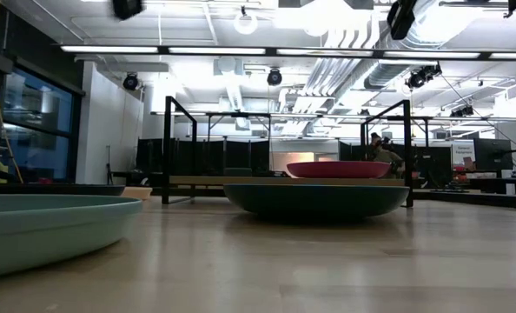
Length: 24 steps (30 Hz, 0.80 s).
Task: Place and stack plates onto a shelf
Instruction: Put the black plate on the shelf
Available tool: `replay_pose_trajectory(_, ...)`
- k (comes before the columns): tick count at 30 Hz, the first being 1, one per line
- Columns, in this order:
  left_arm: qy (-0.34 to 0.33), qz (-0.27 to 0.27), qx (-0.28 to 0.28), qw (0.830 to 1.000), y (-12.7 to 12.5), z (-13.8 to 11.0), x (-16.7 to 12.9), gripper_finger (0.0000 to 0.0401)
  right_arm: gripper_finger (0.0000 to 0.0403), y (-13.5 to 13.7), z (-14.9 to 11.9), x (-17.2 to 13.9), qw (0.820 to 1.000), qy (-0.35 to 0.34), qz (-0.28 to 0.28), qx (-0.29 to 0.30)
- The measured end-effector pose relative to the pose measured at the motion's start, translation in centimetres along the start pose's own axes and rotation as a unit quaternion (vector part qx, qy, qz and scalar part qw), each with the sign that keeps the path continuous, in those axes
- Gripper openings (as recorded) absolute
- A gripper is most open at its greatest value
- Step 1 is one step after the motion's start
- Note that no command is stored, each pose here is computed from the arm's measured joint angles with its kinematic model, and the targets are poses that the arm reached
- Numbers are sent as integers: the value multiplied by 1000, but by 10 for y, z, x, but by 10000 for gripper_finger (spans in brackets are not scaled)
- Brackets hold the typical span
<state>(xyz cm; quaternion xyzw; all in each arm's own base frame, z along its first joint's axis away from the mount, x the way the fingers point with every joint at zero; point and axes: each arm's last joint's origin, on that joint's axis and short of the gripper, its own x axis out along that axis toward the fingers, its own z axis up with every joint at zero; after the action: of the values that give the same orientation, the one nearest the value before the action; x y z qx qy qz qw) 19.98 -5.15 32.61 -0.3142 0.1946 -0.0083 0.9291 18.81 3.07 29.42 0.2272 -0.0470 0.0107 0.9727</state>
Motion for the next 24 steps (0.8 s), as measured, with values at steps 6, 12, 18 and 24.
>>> replay_pose_trajectory(6, 198, 128, -95, 967, 7, -53, -3, 202, 0, -1, -3, 0, 1000, 13, -4, -4)
replay_pose_trajectory(12, 255, 257, -126, 924, 16, -81, 16, 202, 0, -2, -5, 0, 1000, 27, -11, -7)
replay_pose_trajectory(18, 305, 332, -107, 886, 28, -107, 54, 202, 0, -3, -6, 0, 999, 32, -14, -8)
replay_pose_trajectory(24, 321, 399, -119, 851, 41, -130, 78, 202, 0, -3, -7, 0, 999, 35, -16, -9)
